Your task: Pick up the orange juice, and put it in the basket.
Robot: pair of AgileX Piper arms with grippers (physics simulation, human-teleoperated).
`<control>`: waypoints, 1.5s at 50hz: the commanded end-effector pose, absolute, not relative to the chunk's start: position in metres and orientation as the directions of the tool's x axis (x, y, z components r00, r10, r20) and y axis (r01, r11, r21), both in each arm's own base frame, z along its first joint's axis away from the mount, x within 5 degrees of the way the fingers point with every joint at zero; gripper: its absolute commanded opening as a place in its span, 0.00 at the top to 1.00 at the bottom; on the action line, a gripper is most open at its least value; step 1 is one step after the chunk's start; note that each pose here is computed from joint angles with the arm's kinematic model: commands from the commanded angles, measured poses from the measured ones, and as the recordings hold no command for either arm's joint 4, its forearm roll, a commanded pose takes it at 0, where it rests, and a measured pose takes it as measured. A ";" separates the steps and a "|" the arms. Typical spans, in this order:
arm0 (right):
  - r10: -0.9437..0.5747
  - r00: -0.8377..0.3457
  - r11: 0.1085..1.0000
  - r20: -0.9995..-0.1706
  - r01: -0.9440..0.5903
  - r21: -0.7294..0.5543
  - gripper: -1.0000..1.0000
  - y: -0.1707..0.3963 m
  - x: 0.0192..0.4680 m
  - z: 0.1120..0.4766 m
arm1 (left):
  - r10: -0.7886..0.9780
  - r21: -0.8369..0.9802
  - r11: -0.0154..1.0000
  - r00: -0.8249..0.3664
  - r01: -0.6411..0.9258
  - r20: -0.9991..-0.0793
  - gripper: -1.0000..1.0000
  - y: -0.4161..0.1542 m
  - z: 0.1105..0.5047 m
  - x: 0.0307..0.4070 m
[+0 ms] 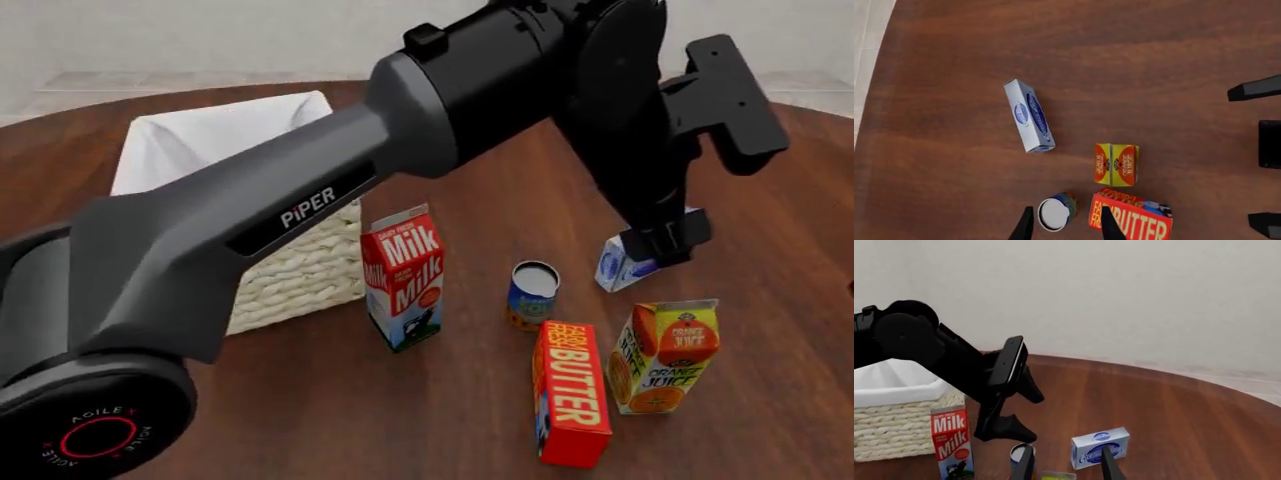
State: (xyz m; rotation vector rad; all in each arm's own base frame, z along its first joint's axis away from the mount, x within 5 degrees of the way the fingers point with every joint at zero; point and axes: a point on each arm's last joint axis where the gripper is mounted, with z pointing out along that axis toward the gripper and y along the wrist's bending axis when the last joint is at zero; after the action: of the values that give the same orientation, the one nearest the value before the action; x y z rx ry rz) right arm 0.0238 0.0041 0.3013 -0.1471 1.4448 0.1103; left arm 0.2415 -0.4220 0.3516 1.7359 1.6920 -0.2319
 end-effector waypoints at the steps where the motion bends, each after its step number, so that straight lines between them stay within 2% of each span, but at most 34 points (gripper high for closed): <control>1: -0.012 0.116 0.984 -0.993 -0.177 -0.033 0.00 0.005 0.027 0.296 | 0.794 0.329 0.119 0.109 0.937 -0.599 0.00 -0.434 0.344 0.242; 11: -0.007 0.115 0.983 -0.993 -0.182 -0.028 0.00 0.005 0.028 0.293 | 0.797 0.299 0.112 0.094 0.948 -0.596 0.00 -0.441 0.330 0.227; 12: -0.006 0.115 0.983 -0.993 -0.183 -0.028 0.00 0.005 0.028 0.294 | 0.795 0.297 0.124 0.084 0.947 -0.601 0.00 -0.441 0.330 0.230; 13: -0.006 0.118 0.983 -0.993 -0.182 -0.028 0.00 0.005 0.027 0.294 | 0.786 0.288 0.208 0.016 0.935 -0.618 0.00 -0.431 0.329 0.263; 15: -0.002 0.123 0.983 -0.992 -0.182 -0.024 0.00 0.005 0.027 0.296 | 0.776 0.322 0.224 0.031 0.920 -0.630 0.00 -0.421 0.327 0.279; 17: -0.001 0.126 0.982 -0.992 -0.185 -0.024 0.00 0.005 0.026 0.297 | 0.773 0.294 0.199 0.035 0.935 -0.634 0.00 -0.434 0.322 0.254; 21: 0.002 0.125 0.982 -0.992 -0.189 -0.021 0.00 0.005 0.027 0.297 | 0.776 0.283 0.192 0.031 0.940 -0.630 0.00 -0.436 0.314 0.247; 29: -0.005 0.140 0.983 -0.990 -0.182 -0.031 0.00 0.004 0.024 0.303 | 0.789 0.275 0.178 0.030 0.945 -0.613 0.00 -0.442 0.293 0.245; 75: 0.007 0.132 0.980 -0.991 -0.199 -0.020 0.00 0.006 0.029 0.293 | 0.805 0.241 0.141 0.030 0.960 -0.593 0.00 -0.457 0.263 0.220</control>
State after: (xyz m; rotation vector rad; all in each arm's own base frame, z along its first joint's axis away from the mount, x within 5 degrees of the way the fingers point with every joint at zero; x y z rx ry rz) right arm 0.0267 0.0054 0.2970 -0.1604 1.4288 0.1455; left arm 0.2261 -0.4537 0.2690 1.6811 1.8005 -0.3166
